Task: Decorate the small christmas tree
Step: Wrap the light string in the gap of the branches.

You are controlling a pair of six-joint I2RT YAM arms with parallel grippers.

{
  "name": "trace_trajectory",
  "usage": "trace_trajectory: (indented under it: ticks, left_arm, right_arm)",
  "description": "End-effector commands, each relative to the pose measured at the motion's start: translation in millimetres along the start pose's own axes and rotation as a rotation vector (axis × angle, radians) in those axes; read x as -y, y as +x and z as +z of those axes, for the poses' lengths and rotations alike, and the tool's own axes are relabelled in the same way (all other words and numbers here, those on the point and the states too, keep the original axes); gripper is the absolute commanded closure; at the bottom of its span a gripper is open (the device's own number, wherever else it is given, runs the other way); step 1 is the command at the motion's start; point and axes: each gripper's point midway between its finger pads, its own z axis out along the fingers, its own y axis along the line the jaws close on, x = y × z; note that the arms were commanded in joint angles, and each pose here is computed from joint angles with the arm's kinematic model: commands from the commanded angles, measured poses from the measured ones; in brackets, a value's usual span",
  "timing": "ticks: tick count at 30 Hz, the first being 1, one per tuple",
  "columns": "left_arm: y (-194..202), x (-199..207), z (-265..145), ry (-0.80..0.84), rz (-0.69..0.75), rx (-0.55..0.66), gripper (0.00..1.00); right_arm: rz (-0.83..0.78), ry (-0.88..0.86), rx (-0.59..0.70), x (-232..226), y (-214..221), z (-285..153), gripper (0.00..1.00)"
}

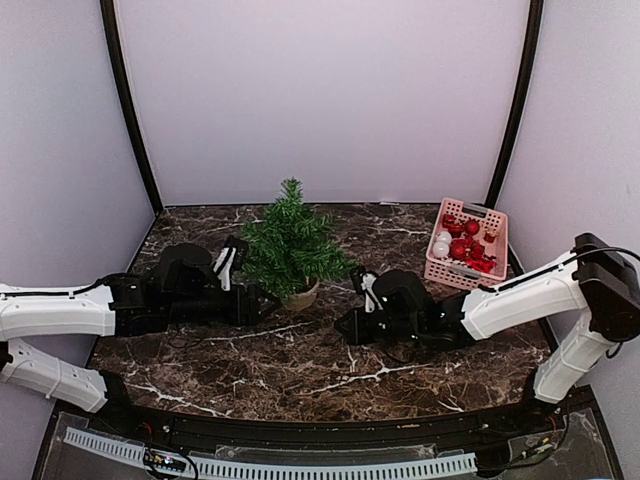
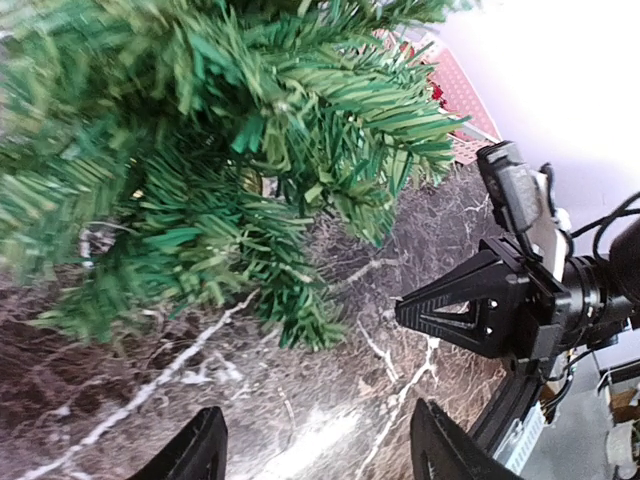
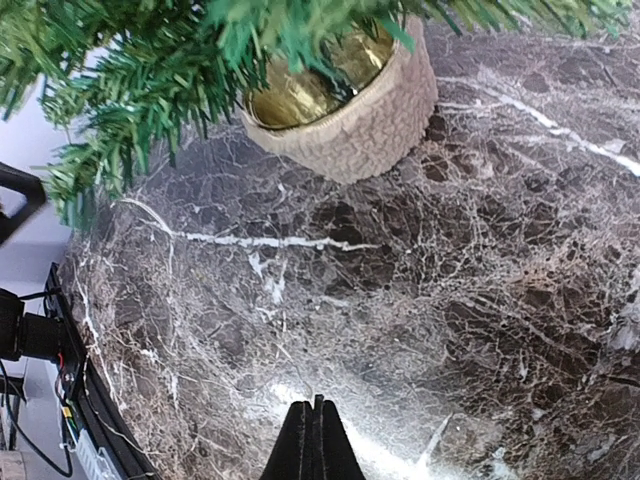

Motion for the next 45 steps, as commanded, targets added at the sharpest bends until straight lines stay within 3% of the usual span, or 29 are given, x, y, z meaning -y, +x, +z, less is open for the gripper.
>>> trace_trajectory:
  ticks: [1, 7, 16, 28, 36, 45]
  left_arm:
    - [-5, 19, 19, 0.089, -0.088, 0.020, 0.34]
    - [-4, 16, 39, 0.062, -0.097, 0.003, 0.31]
    - [-6, 6, 48, 0.019, -0.132, 0.032, 0.41]
    - [-1, -15, 40, -0.079, -0.155, 0.042, 0.87]
    - [-4, -24, 25, -0.119, -0.097, 0.040, 1.00]
    - [-3, -40, 16, -0.138, -0.069, 0.011, 1.00]
  right_arm:
    - [-0.009, -0.048, 0.075, -19, -19, -12, 1.00]
    - [-0.009, -0.040, 0.090, -17, -22, -16, 1.00]
    - [-0.007, -0.038, 0.082, -15, -18, -14, 1.00]
    - [-0.024, -0.031, 0.070, -16, -14, -19, 1.00]
    - [-0.037, 0.043, 0.087, -17, -18, -36, 1.00]
    - [-0.065, 0.075, 0.135, -28, -41, -50, 1.00]
